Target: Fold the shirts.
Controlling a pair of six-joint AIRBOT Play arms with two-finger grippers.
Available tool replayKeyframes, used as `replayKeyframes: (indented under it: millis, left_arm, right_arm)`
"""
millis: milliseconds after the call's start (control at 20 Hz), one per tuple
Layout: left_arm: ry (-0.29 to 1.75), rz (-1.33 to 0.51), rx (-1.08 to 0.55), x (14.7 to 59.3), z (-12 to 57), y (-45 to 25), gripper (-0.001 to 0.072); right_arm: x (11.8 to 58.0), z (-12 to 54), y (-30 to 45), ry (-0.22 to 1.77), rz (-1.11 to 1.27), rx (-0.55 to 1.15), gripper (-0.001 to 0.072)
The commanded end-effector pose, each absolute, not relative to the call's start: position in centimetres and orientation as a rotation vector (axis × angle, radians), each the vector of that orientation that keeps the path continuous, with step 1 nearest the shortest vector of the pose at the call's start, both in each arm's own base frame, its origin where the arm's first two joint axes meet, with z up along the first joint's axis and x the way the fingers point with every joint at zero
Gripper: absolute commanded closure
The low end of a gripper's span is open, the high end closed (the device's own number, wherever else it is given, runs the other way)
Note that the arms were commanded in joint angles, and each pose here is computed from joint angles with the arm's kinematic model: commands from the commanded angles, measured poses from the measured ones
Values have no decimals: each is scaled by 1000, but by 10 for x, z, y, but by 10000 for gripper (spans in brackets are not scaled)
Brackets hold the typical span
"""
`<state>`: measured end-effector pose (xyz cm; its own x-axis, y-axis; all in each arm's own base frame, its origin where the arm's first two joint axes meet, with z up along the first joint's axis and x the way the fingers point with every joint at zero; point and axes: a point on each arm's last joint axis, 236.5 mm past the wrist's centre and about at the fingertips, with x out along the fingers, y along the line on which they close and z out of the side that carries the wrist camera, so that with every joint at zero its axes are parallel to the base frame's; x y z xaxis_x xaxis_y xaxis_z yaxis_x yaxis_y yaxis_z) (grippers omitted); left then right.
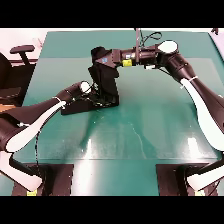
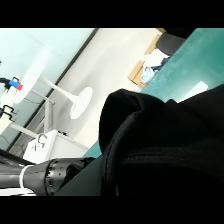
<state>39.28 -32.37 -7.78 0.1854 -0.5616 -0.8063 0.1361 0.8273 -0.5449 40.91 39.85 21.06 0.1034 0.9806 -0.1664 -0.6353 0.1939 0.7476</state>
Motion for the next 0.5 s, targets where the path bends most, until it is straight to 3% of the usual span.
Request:
replayKeyframes:
  millis: [0, 350, 400, 450]
  left_arm:
    - [1310, -518, -381, 389, -78, -323, 686]
    - [1274, -633, -243, 382, -63, -321, 658]
    - [1277, -643, -223, 380, -61, -316, 364]
    - [1292, -637, -216, 380, -61, -309, 170]
  right_arm:
    - [402, 215, 413, 734, 1304, 585, 689]
    - [421, 215, 393, 713, 1264, 591, 689]
    - [426, 214, 388, 709, 1253, 595, 689]
    - [429, 215, 383, 706, 1246, 597, 689]
